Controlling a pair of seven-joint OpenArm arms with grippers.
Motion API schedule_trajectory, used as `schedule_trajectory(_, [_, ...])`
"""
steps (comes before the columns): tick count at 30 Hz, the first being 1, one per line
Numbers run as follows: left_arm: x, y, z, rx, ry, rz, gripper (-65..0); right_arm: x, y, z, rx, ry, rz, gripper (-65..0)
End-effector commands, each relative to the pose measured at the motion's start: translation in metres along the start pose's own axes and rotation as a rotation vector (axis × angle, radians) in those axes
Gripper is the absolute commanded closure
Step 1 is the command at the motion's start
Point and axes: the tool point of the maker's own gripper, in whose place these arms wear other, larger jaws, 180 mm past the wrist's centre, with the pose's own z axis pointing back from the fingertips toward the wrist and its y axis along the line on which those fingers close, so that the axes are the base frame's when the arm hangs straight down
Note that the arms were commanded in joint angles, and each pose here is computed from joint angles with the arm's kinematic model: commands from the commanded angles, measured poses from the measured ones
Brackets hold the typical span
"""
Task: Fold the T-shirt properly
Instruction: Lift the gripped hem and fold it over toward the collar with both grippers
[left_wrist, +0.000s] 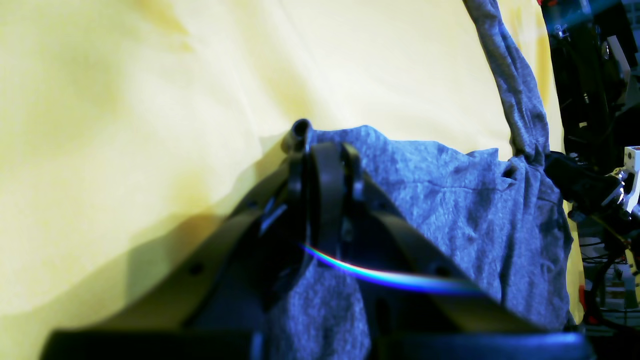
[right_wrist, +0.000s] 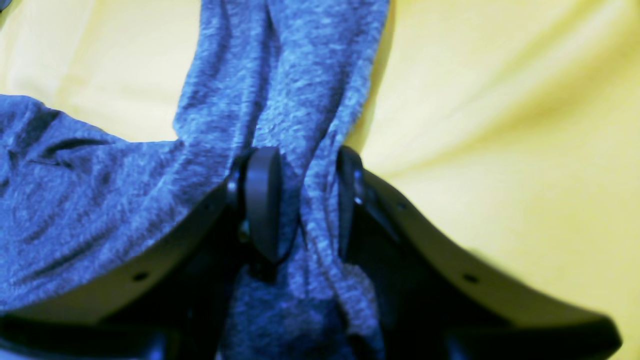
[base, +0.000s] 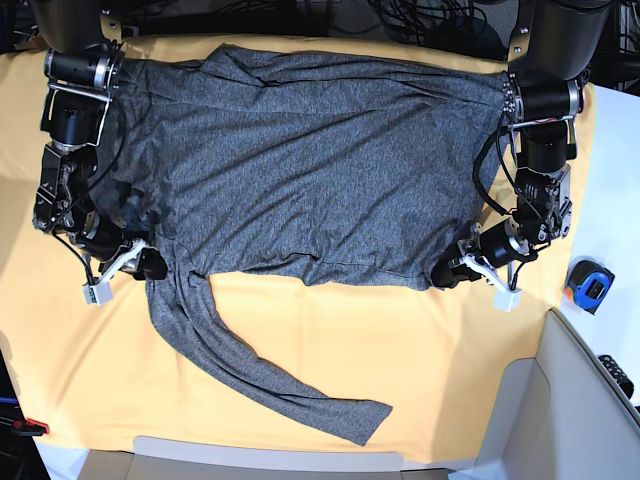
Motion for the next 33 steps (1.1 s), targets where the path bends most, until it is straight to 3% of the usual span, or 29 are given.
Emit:
schedule_trajectory(1, [-0.015,-0.001,-0.004,0.005,0.055,0.018,-1.1,-0.083,-0.004,0.002,-0.045,0.340,0.052,-16.7])
schedule_trajectory(4, [-0.015,-0.001,-0.004,0.005,0.055,0.018,-1.1,-0.081,-0.003,0.003,-0.046,0.334,0.065,-10.1])
schedule_trajectory(6, [-0.015,-0.001,-0.004,0.005,0.055,0.018,-0.9,-0.081,-0.004,0.005,-0.050,0.336,0.068,0.0])
schedule_trajectory(16, [-0.012,-0.002,-0.003,0.004,0.049,0.009,0.0,-0.064,-0.014,0.015,-0.082,0.307,0.113,0.0])
schedule_trajectory(26, [0.005,-0.020,0.009,-0.022,-0.008,-0.121,0.0,-0.047,-0.012,0.038,-0.122,0.244,0.243,0.0])
schedule_trajectory(33, [0.017,-0.032,0.034,-0.021,-0.047,-0.266,0.0,-0.030,0.006,0.065,-0.143,0.173,0.397,0.0])
